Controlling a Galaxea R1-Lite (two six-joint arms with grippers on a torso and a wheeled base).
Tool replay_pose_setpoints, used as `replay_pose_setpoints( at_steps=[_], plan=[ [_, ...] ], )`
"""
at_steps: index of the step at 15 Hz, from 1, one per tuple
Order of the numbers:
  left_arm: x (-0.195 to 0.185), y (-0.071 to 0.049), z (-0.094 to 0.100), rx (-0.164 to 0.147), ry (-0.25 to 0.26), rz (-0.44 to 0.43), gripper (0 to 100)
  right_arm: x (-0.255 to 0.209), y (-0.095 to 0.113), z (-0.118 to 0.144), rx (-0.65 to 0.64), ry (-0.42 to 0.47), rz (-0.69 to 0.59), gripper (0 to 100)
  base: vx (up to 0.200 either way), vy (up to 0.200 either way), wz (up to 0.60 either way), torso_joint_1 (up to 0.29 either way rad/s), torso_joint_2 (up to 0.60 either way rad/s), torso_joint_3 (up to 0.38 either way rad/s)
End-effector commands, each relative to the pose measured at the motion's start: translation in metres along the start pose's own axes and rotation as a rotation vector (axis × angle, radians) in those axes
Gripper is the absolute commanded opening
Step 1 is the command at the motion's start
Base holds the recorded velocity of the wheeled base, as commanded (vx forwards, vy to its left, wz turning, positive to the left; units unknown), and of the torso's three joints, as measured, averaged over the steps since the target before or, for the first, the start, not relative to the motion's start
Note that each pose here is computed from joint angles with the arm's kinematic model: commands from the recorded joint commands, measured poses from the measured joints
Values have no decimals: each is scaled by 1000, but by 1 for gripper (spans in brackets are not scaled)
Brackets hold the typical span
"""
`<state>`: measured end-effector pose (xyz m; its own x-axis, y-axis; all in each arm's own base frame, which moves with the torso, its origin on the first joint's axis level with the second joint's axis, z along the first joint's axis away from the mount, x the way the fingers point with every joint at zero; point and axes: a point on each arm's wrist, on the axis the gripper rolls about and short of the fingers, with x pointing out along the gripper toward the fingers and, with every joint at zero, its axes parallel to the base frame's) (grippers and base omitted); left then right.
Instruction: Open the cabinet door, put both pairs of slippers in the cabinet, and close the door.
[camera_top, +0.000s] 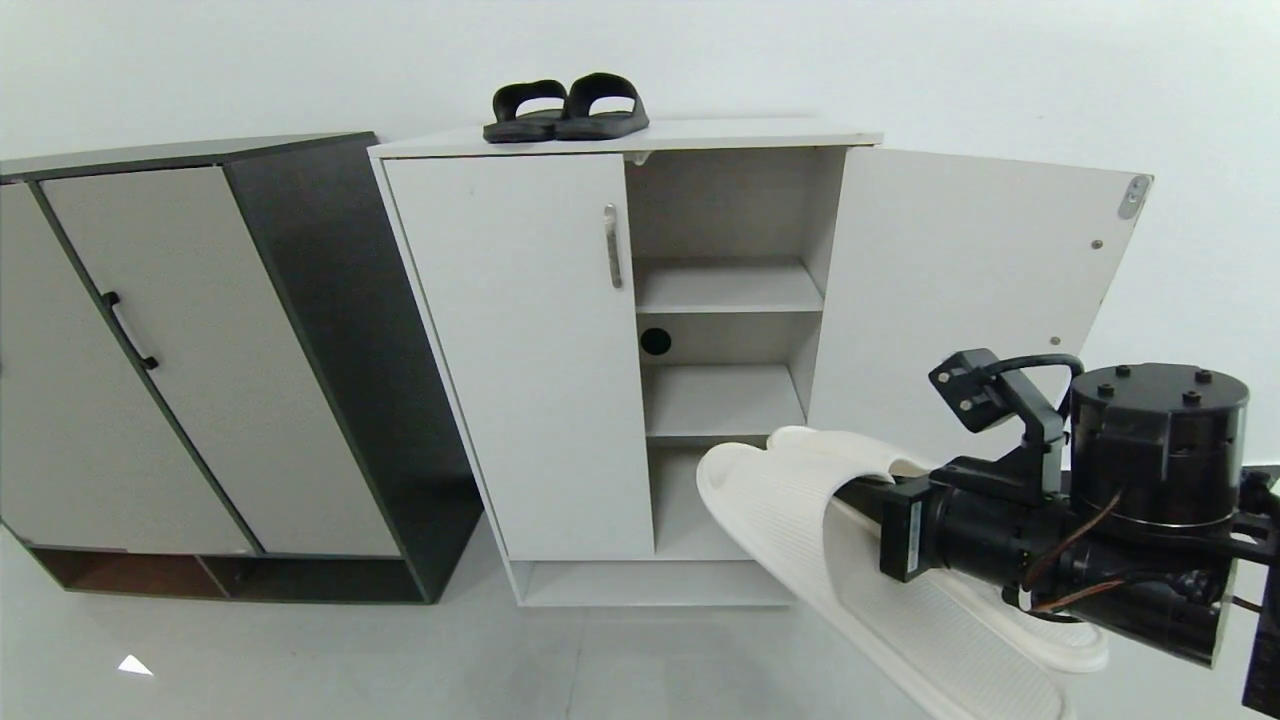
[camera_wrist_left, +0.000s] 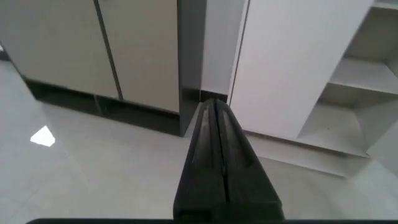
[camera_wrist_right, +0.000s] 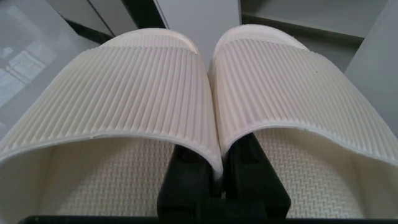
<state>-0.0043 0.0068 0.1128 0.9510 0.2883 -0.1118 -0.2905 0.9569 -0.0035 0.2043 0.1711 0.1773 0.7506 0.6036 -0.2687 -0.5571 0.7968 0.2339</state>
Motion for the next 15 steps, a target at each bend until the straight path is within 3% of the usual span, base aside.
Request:
replay_pose_setpoints(
  at_steps=[1,2,3,4,7,10,15],
  plan=[
    [-15,4,-33,-3,-121,-40,0,1,0,-2,-2,7,0,0,0,0,0,0,0,0],
    [-16,2,-34,24,-145,-162,0,0,0,-2,-2,8,3,0,0,0,0,0,0,0],
    [-16,-1,-38,13,-120,-307,0,0,1,-3,-3,10,4,0,0,0,0,0,0,0],
    [-16,-2,-40,19,-95,-359,0,1,1,-3,-3,12,6,0,0,0,0,0,0,0],
    [-16,-2,-39,42,-114,-327,0,0,3,-7,-8,23,14,0,0,0,0,0,0,0],
    [-16,-2,-39,21,-111,-314,0,6,6,-15,-12,60,21,0,0,0,0,0,0,0],
    [-16,-2,-39,24,-111,-315,0,40,1,-36,-3,127,-10,0,0,0,0,0,0,0]
  ],
)
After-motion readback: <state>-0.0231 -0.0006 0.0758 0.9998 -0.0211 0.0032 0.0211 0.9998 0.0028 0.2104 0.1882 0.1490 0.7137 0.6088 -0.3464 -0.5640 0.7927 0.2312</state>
